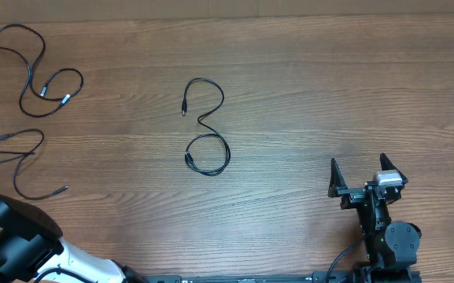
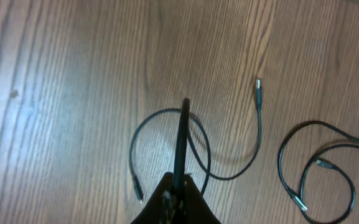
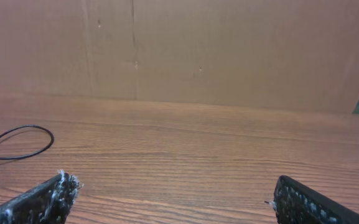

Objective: Untangle cables

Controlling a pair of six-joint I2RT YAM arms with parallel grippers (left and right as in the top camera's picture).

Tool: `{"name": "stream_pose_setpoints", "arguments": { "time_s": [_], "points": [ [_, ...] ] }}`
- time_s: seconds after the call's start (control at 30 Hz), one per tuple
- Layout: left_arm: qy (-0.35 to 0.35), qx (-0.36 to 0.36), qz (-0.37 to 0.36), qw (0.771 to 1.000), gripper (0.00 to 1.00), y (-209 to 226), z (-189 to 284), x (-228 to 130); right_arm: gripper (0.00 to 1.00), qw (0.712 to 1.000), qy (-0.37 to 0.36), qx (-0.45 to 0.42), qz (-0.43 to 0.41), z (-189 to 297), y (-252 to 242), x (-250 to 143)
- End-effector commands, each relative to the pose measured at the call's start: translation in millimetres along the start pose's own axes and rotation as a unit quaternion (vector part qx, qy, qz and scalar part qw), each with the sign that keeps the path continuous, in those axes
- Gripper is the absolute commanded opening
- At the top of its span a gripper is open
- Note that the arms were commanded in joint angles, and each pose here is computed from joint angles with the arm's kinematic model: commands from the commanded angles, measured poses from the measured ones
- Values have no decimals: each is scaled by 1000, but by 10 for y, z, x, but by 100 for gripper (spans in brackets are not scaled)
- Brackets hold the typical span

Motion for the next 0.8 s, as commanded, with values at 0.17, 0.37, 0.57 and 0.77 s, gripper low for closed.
{"name": "stream_pose_setpoints", "arguments": {
  "time_s": [0.17, 0.37, 0.57, 0.77],
  "points": [
    [2, 36, -40, 999, 4, 57, -425, -129, 100, 1000, -2, -8, 1, -2, -15, -20],
    [7, 80, -49, 996, 4, 203, -765, -266, 100, 1000, -2, -8, 1, -2, -15, -20],
    [21, 90, -101, 991, 20, 275, -956, -376, 100, 1000, -2, -8, 1, -2, -15, -20],
    [66, 56, -184, 979, 51, 243, -955, -435, 100, 1000, -2, -8, 1, -2, -15, -20]
  ]
}}
Point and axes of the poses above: each gripper's point midway between its finger pads, its own z axis back along the fingers, its own y axis along the line the jaws close on, x = y × z, the point moved 10 cm from there along z, back along the fingers, and after that the axes turned 1 degree about -z, right-handed, at the moved point
